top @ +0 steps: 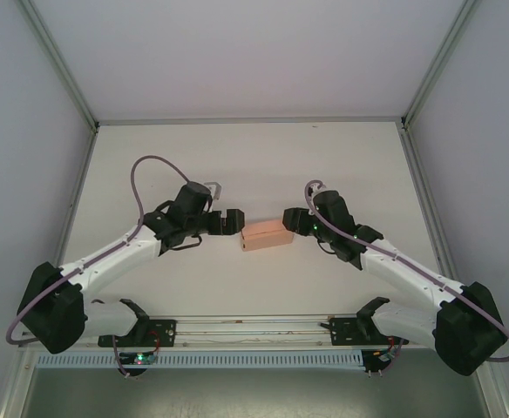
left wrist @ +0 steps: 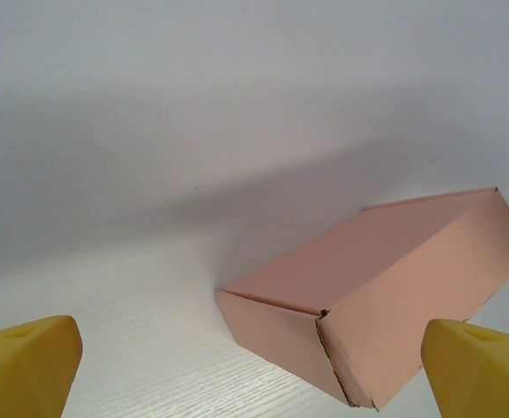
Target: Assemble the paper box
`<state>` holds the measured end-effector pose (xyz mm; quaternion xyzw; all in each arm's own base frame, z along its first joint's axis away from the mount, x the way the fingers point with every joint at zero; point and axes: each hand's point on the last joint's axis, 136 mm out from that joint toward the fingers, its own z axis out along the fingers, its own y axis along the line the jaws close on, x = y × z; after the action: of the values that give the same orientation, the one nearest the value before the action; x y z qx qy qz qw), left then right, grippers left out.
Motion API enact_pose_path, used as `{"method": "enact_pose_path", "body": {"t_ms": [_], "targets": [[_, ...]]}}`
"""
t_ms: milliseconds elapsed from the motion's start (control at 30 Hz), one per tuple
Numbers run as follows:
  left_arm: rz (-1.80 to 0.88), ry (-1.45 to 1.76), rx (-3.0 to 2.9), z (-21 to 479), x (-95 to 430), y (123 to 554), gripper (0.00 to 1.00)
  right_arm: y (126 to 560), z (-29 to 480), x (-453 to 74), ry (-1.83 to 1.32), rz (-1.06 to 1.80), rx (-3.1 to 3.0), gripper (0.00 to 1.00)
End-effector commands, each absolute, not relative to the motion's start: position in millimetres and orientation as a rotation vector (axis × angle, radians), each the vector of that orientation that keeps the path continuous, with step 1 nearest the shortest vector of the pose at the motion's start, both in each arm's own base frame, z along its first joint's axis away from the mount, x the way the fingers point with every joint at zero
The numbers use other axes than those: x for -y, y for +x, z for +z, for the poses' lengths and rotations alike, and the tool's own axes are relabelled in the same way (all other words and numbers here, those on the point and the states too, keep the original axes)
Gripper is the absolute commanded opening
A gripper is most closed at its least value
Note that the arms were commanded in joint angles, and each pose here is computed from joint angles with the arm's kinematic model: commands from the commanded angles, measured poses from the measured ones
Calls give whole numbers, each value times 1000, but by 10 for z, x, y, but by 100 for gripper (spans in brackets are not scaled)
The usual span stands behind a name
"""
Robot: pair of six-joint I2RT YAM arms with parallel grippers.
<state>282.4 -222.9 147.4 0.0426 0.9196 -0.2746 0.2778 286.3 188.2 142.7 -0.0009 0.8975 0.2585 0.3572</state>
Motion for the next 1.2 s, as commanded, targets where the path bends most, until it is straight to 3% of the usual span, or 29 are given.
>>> {"method": "enact_pose_path", "body": {"t_ms": [0,200,300,467,700,800,900,967,1167], "targets": [[-673,120,-2442,1615,2105,2832,100,2914,1503,-1843,-92,588,-2316,57],[-812,175,-2490,1419,2309,2748,100,2937,1328,-1688,-63,490,-2362,58],[-867,192,-2541,1255,2398,2704,100,2920,1177,-1608,-12,505,-2395,52],[-963,225,-2593,1050,2509,2588,92,2797,880,-1615,-7,558,-2458,47],[-860,199,-2689,733,2336,2467,84,2601,451,-1598,-4,570,-2571,43],[-808,174,-2731,594,2256,2422,72,2565,368,-1547,16,539,-2590,41],[-809,165,-2742,534,2233,2384,72,2552,368,-1517,28,533,-2580,40],[-819,175,-2743,524,2241,2363,71,2570,431,-1524,22,542,-2557,43],[-843,241,-2716,614,2306,2394,72,2834,1056,-1624,-122,566,-2368,62]]}}
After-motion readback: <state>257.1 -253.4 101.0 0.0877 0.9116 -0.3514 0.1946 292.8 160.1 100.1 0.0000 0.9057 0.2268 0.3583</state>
